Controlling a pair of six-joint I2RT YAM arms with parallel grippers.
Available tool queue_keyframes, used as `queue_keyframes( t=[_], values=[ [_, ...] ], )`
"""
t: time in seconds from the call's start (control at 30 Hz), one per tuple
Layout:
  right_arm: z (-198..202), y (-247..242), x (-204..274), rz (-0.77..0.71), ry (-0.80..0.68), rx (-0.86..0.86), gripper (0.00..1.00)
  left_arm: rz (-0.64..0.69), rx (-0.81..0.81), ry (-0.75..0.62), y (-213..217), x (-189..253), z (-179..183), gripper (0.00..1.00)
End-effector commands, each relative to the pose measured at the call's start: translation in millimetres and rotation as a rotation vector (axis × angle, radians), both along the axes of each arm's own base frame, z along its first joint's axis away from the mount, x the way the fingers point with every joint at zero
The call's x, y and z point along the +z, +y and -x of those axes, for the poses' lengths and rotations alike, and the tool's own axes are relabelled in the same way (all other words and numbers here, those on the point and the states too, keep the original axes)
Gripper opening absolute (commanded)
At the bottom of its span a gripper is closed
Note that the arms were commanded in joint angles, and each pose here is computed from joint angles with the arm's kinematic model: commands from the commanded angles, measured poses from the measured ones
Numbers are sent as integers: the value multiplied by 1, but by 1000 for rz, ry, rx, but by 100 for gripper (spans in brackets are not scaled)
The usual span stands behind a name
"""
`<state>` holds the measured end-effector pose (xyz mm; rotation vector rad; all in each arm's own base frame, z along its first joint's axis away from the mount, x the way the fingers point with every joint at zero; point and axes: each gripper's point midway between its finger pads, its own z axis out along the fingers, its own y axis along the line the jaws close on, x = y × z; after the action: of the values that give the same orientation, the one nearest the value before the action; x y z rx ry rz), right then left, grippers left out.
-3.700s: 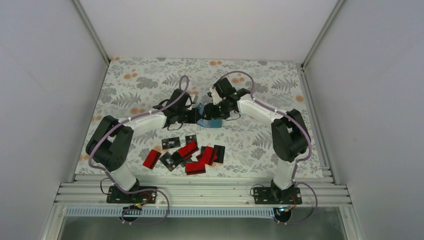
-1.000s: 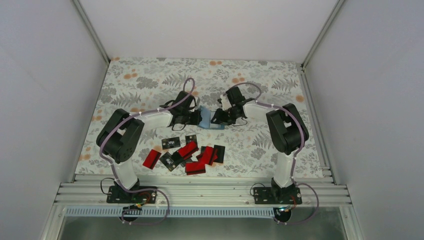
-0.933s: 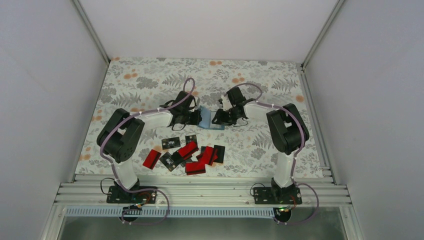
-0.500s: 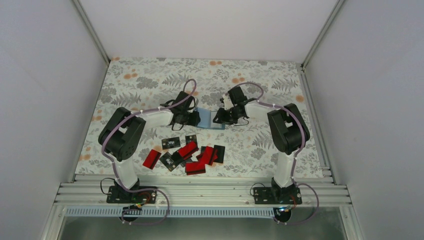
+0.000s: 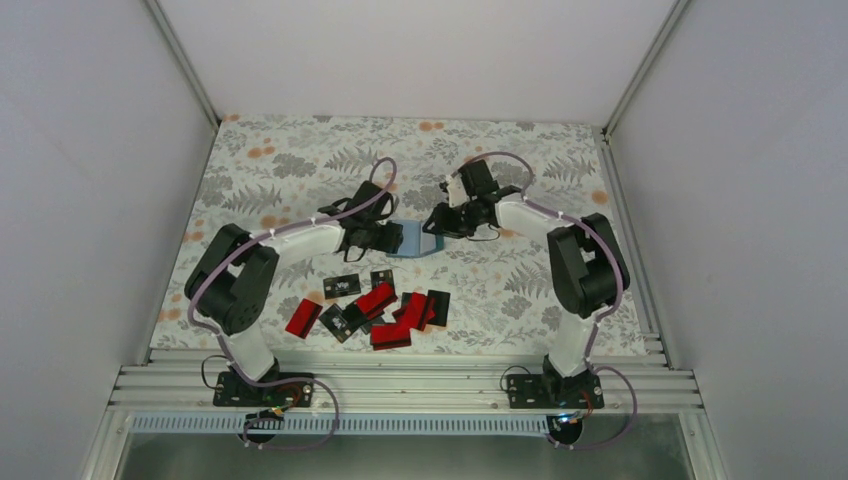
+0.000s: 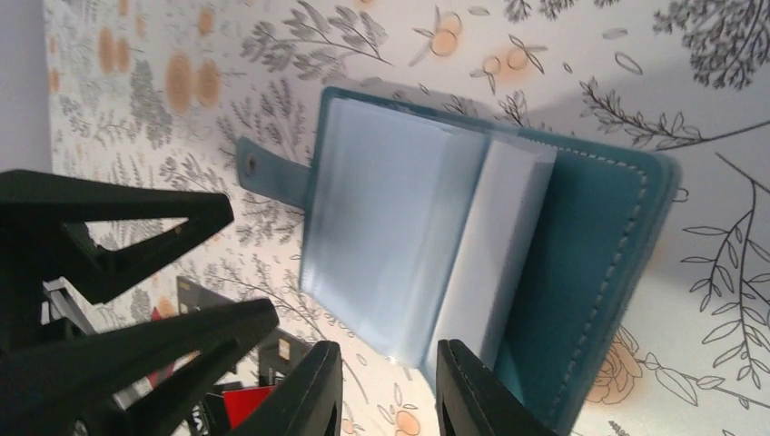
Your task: Put the credit cards into the card holder
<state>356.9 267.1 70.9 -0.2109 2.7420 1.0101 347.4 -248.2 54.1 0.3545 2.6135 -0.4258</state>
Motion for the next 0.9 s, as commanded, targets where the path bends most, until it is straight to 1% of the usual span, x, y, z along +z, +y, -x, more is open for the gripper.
queue_keyframes(
  t=[0.0,0.17,0.3,0.43,0.53,0.7,0.87],
  values=[
    [-4,0,33,-35,-39,-12,29,-15,-19,-69,-3,26,2,65],
    [1,-2,37,-34,-41,-10,29,-22,-48,-90,-9,40,19,66],
    [9,-9,41,-18,-48,-20,29,-16,-108,-80,-17,46,45,66],
    [20,-18,37,7,-42,-37,31,-5,-175,-42,-27,44,77,67],
    [33,-25,32,21,-33,-46,32,-16,-224,-9,-36,39,105,70],
    [49,-38,37,36,-58,-64,34,-49,-277,48,-47,26,148,77],
    [59,-49,37,68,-74,-81,37,-85,-291,94,-55,14,174,83]
  ],
)
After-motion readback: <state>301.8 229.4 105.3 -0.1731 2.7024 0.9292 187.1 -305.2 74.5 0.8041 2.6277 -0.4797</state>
